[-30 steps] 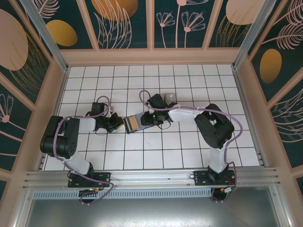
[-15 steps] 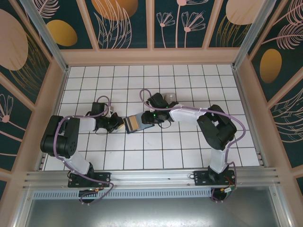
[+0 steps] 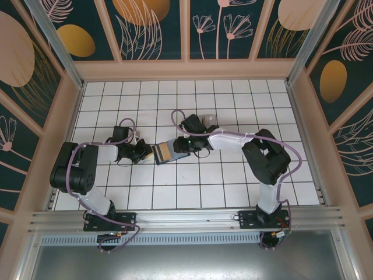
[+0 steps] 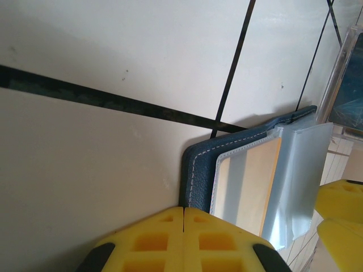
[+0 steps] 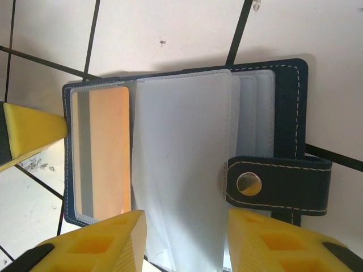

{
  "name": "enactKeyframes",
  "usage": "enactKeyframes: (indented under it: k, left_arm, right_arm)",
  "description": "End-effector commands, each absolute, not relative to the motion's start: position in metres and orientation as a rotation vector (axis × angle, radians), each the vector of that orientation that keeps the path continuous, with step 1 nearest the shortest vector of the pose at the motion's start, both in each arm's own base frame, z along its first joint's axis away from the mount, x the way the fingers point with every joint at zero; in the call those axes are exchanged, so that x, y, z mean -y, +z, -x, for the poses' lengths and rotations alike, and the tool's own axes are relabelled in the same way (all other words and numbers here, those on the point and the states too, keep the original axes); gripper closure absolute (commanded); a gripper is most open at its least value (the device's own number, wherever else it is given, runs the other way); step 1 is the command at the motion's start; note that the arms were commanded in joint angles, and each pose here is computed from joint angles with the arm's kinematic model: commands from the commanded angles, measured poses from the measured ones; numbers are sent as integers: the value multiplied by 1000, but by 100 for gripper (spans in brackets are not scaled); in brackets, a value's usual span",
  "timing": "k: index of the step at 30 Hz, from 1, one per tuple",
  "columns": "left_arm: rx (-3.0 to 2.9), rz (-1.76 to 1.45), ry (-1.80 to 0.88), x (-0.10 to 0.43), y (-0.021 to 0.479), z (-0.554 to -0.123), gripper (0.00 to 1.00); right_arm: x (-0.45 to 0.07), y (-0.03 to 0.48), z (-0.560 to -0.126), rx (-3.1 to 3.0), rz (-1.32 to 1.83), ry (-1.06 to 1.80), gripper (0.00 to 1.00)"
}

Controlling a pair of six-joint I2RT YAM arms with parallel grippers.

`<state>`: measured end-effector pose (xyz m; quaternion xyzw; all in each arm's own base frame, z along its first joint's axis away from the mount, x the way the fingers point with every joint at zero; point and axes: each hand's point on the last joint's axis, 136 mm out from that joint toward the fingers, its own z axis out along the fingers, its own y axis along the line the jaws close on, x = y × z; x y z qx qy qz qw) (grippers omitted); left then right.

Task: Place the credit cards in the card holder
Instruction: Flip over the card slot in the card holder.

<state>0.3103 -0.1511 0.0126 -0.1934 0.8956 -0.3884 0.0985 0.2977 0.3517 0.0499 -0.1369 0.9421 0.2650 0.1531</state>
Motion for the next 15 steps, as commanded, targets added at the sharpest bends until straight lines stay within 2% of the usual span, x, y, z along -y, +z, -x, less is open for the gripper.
enactKeyframes:
  k: [1,9,15]
  left_arm:
    - [-2723,600,-1134,151,-3,-298,100]
    - [-2722,599,-1132,151,-3,-298,100]
    - [-2727,599,-1136,152,-3,-297,100]
  right_arm:
    - [-362,51,-300,-2686,438,773,59]
    - [-368,51,-299,-2682,451,807,65]
    - [-376,59,-296,-2655,476,887,66]
